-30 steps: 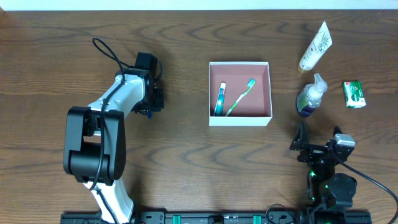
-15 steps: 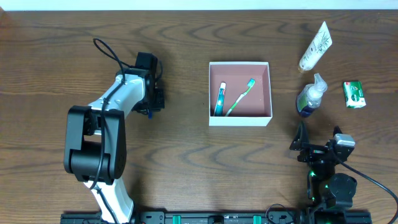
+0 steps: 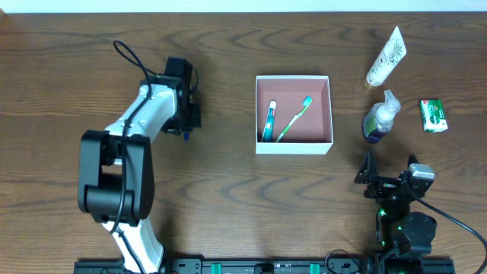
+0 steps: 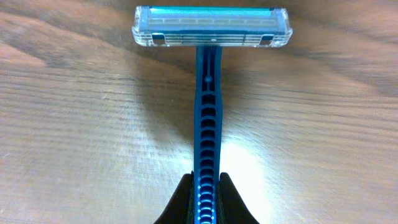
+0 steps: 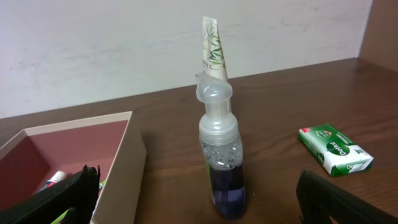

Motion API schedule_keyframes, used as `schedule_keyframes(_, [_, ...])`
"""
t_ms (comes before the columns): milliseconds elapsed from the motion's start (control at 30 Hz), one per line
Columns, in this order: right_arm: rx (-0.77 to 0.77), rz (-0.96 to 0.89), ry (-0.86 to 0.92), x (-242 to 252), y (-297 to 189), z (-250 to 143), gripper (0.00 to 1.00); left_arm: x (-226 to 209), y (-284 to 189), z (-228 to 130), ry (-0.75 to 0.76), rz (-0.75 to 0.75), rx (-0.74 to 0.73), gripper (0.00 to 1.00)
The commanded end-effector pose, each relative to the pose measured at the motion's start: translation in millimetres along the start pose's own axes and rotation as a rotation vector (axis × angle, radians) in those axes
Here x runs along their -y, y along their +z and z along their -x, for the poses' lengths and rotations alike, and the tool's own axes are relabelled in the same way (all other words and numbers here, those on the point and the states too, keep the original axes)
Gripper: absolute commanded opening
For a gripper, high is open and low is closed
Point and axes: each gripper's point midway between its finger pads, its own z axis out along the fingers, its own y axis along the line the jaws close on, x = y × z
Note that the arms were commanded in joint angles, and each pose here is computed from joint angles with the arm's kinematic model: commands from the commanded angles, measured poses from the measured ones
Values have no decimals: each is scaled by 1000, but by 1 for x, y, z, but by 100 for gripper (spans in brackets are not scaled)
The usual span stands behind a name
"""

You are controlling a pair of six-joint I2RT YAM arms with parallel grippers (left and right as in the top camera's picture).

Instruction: Pack container

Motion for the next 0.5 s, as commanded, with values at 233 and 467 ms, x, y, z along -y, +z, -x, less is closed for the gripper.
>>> schedule_keyframes(233, [0,-6,-14,2,0,-1,99,112,-157,25,36,-396,322,6])
schedule_keyframes(467, [0,-6,-14,2,0,-1,99,188,-170,-5,120,-424,368,6])
